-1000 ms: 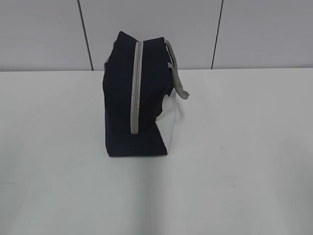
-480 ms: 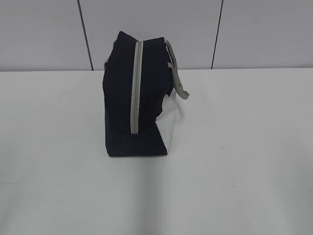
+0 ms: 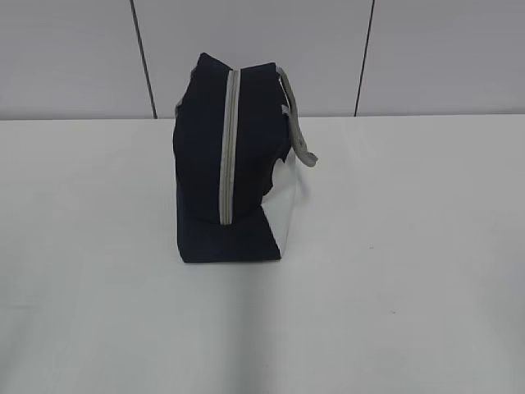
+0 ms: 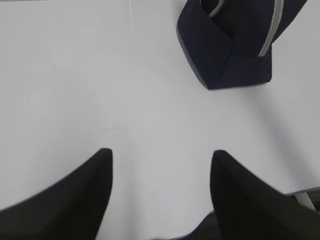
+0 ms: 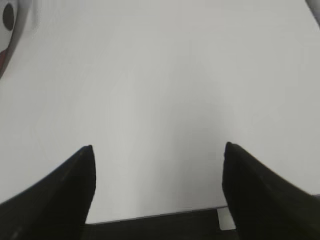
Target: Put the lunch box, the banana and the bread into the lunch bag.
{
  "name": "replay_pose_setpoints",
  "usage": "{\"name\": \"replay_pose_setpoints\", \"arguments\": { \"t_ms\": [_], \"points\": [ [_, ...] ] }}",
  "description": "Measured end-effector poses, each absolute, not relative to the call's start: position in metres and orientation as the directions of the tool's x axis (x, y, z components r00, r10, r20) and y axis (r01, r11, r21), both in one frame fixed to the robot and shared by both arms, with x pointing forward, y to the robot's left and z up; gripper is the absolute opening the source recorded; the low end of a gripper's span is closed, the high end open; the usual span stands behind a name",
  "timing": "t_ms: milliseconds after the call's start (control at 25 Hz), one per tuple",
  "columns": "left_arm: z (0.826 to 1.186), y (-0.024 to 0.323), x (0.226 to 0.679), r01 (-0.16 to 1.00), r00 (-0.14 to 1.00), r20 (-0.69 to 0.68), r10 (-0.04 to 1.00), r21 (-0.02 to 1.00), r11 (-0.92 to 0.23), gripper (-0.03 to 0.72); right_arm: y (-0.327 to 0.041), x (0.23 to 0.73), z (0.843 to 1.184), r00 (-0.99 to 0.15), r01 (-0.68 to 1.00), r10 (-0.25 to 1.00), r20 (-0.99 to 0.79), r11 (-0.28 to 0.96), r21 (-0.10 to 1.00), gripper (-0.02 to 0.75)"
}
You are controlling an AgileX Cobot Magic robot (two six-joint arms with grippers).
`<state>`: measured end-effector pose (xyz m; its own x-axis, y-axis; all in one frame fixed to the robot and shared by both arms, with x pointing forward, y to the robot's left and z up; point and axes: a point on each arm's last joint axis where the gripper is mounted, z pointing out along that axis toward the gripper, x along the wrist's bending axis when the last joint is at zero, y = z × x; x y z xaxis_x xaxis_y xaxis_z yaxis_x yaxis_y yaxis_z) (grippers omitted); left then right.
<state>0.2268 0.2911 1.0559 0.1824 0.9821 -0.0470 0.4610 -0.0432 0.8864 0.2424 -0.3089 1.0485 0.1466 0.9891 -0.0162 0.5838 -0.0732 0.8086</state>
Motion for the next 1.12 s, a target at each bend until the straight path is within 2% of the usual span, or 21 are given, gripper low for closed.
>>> {"name": "replay_pose_setpoints", "arguments": {
  "t_ms": [240,1120],
  "points": [
    [1.056,0.291,0.225,0.455,0.172,-0.046,0.984,0.89,-0.038,0.434,-0.308,0.227,1.048,0.17,0.498,0.985,-0.003,-0.083,0.863,0.582],
    [1.056,0.291,0.225,0.456,0.158,-0.048,0.986,0.89,-0.03,0.434,-0.308,0.226,1.048,0.169,0.494,0.986,-0.001,-0.084,0.866,0.583]
  ]
}}
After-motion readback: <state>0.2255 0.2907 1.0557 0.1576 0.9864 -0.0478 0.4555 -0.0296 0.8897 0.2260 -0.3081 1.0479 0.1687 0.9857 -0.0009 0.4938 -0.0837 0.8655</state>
